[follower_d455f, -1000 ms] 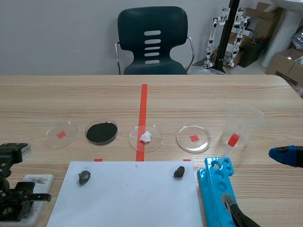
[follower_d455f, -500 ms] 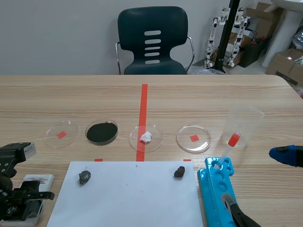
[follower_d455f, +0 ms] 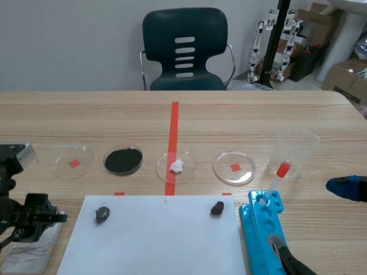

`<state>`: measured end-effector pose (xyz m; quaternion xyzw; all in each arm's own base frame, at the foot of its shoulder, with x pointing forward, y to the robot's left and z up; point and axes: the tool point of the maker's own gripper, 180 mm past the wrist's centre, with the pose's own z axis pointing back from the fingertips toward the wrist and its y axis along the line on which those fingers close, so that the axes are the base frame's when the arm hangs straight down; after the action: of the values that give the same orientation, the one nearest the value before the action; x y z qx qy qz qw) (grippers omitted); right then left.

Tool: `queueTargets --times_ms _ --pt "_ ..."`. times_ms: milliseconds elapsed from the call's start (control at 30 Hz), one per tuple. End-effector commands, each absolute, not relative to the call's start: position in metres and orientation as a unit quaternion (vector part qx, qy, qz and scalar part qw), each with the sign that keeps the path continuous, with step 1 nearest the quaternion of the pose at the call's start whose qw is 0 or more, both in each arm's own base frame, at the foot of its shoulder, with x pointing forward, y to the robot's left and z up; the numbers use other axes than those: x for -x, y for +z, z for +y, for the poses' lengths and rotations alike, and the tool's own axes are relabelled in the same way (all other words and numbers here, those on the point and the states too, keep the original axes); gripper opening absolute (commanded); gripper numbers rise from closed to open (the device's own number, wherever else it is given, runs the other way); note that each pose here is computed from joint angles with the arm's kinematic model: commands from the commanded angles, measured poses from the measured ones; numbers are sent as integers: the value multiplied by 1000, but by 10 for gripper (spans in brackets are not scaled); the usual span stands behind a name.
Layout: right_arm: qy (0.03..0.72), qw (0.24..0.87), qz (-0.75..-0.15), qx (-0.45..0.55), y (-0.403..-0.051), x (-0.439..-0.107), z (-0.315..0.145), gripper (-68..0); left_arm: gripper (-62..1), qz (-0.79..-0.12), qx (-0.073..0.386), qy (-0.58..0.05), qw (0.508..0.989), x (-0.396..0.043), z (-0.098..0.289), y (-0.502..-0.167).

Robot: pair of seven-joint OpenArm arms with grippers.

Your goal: Rub the mineral on the streak plate below the first streak

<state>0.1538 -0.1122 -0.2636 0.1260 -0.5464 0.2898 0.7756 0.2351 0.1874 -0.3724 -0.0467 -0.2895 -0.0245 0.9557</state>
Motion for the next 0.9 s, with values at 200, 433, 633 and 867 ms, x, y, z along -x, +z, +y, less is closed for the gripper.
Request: queueTargets --times_ms 200,433,633,867 --pt "286 769 -557 -127 -258 -158 -113 -29 -464 -528 106 -126 833 -262 138 -264" --pt "286 769 -557 -126 -258 -158 -113 -29 -464 -556 213 -218 773 -218 83 -234" --pt "286 769 -557 -126 -258 -158 -113 -29 -464 -546 205 -271 766 -192 70 -237" --pt "286 769 -557 -126 -258 -158 -113 -29 -464 -571 204 -308 733 -176 59 -224"
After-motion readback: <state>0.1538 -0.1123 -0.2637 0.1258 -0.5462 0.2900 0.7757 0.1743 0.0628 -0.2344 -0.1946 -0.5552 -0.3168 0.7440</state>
